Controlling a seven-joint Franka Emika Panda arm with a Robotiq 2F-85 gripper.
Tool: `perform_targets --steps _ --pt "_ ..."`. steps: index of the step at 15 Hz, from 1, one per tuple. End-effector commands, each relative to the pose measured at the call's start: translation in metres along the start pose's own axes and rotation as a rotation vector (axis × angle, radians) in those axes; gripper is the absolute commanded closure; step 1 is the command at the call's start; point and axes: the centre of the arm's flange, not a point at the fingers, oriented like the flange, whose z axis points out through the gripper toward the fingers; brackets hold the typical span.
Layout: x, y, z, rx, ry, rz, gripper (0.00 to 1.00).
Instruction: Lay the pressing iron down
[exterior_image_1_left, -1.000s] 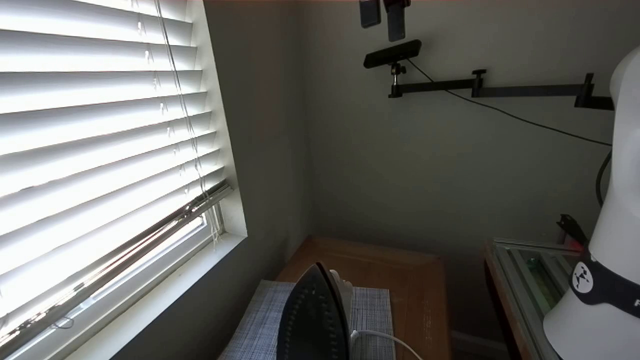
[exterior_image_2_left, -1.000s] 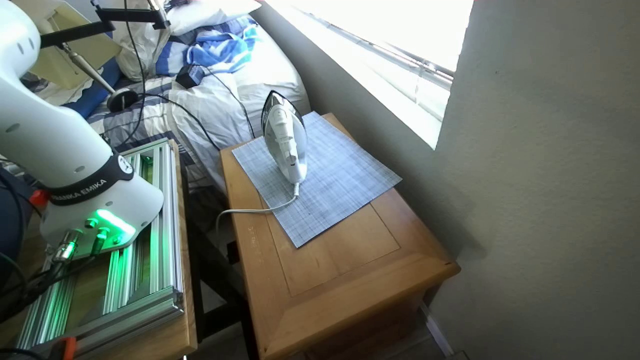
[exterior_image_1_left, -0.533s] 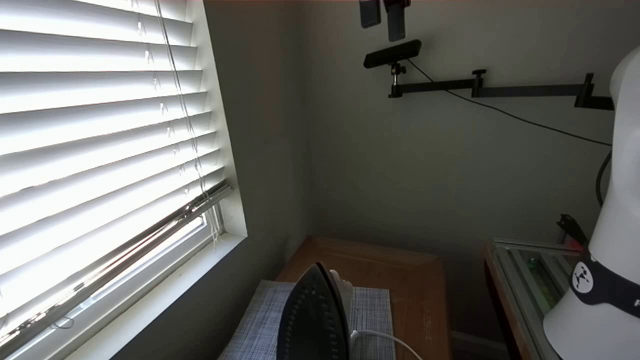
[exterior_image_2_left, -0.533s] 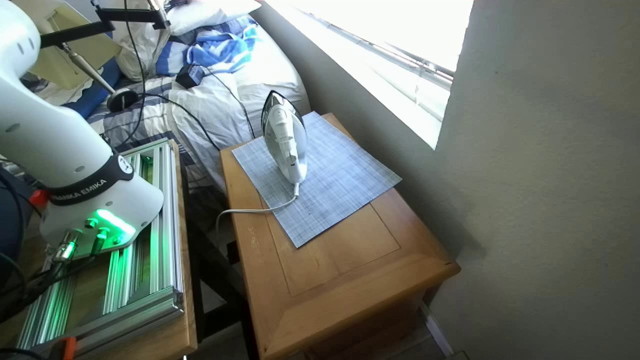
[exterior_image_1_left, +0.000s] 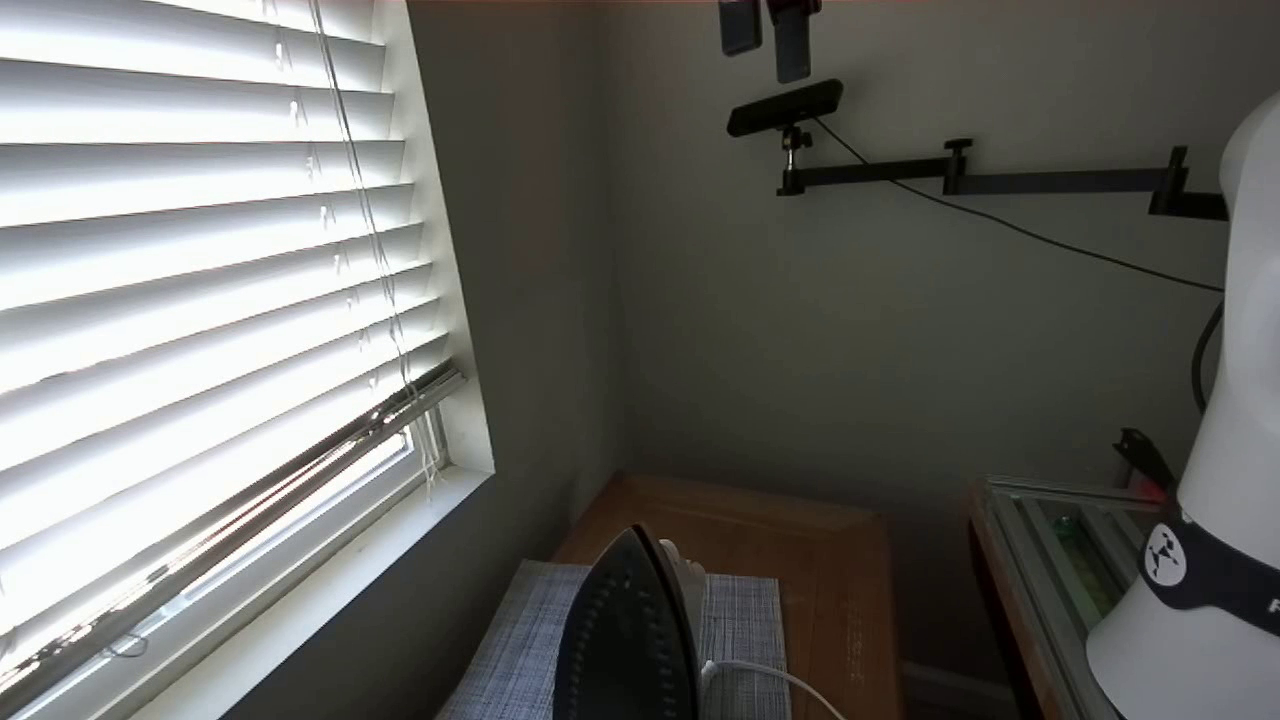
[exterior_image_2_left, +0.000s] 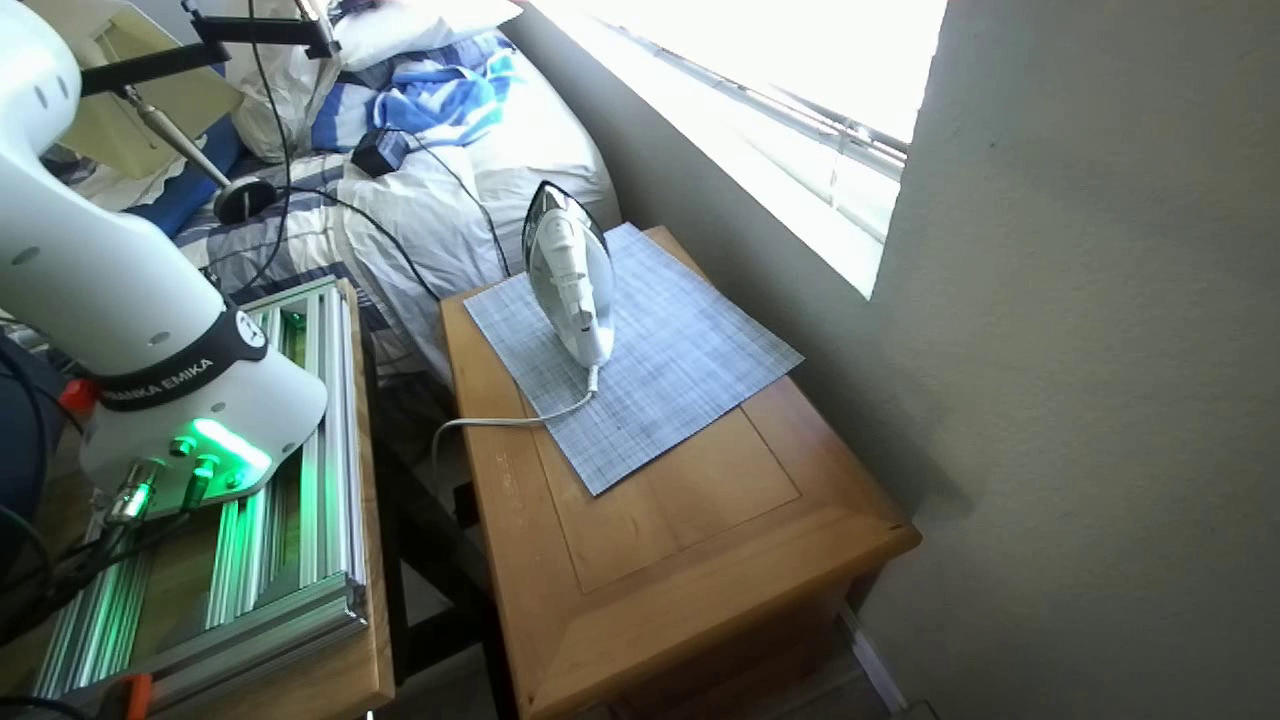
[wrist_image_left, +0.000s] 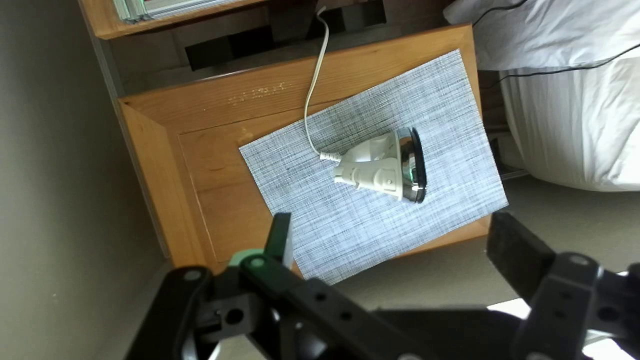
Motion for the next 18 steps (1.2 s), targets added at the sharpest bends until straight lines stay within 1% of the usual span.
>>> perform_targets --steps 1,14,15,18 --pt "0.000 0.000 0.000 0.000 0.000 0.000 0.00" --pt "0.000 0.000 0.000 0.000 0.000 0.000 0.00" --pt "0.010 0.007 0.013 0.002 -0.010 0.092 0.00" --pt "0.026 0.014 0.056 0.039 -0.034 0.253 0.00"
